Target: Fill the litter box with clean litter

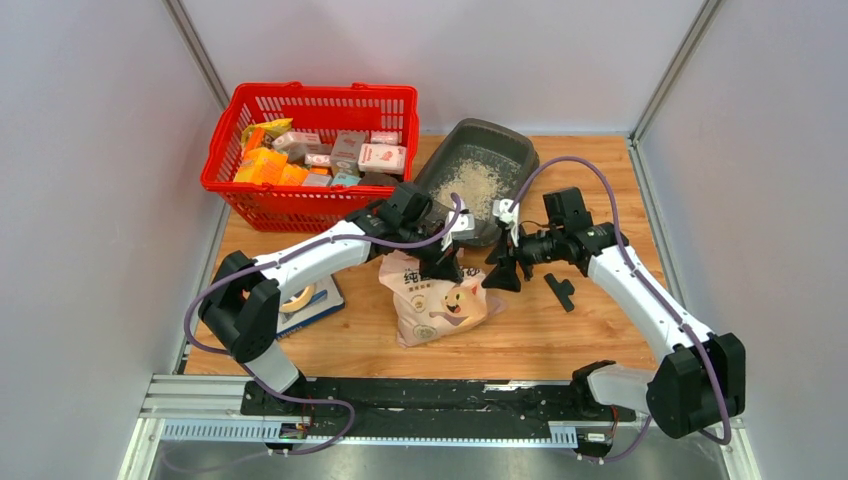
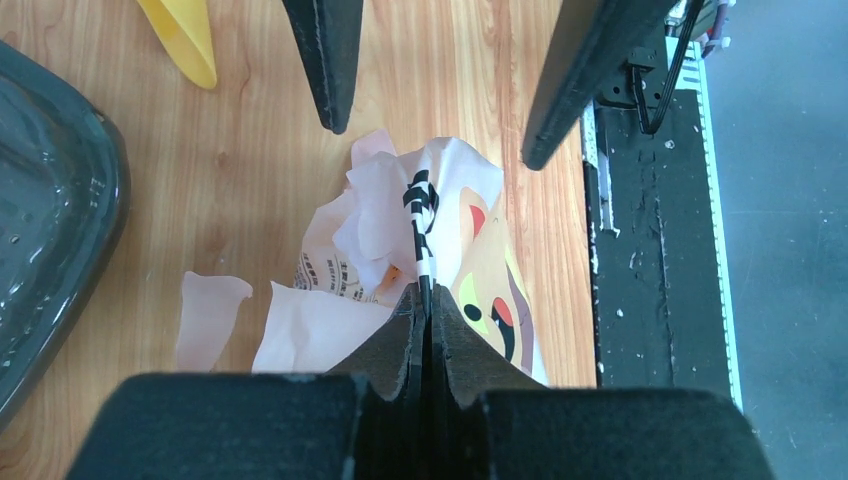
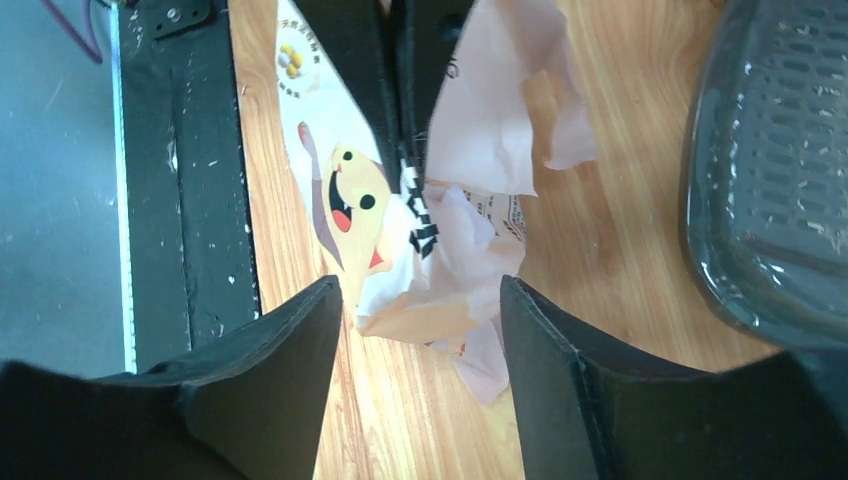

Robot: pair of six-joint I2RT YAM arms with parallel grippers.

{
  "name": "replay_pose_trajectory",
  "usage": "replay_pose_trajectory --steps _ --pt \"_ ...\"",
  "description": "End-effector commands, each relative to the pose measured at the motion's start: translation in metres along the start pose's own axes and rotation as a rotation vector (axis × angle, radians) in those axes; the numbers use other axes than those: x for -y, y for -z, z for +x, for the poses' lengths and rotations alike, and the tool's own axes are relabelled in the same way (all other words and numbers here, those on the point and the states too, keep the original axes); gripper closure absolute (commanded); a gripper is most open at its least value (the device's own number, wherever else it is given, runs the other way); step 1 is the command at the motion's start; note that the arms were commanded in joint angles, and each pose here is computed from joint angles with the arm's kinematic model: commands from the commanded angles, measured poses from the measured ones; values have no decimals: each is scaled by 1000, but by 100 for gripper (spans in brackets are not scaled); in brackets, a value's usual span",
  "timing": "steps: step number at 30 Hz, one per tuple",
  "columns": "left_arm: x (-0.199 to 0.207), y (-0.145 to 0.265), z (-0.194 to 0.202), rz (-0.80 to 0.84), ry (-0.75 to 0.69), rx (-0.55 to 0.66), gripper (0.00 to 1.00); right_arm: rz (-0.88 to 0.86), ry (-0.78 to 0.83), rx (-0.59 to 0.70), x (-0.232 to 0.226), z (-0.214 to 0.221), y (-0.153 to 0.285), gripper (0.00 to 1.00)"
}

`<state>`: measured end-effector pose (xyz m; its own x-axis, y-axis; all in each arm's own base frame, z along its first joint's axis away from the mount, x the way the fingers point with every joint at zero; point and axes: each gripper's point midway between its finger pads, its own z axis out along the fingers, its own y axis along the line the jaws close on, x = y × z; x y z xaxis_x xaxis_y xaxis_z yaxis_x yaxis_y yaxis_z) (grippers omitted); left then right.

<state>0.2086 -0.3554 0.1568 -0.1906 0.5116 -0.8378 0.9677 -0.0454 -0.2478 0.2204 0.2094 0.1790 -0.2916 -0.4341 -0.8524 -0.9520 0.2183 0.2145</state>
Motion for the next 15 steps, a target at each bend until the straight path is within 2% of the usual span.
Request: replay_pose_trajectory --steps 1,9,13,15 --pt "11 2 -12 37 7 34 95 -88 173 36 -13 -14 4 36" --pt "10 3 -16 30 25 40 92 -66 151 80 6 -18 -17 34" --pt "11 5 -17 27 27 44 87 -79 81 88 10 -18 -27 47" --pt "12 5 -18 27 24 45 85 -84 79 85 9 -13 -30 48"
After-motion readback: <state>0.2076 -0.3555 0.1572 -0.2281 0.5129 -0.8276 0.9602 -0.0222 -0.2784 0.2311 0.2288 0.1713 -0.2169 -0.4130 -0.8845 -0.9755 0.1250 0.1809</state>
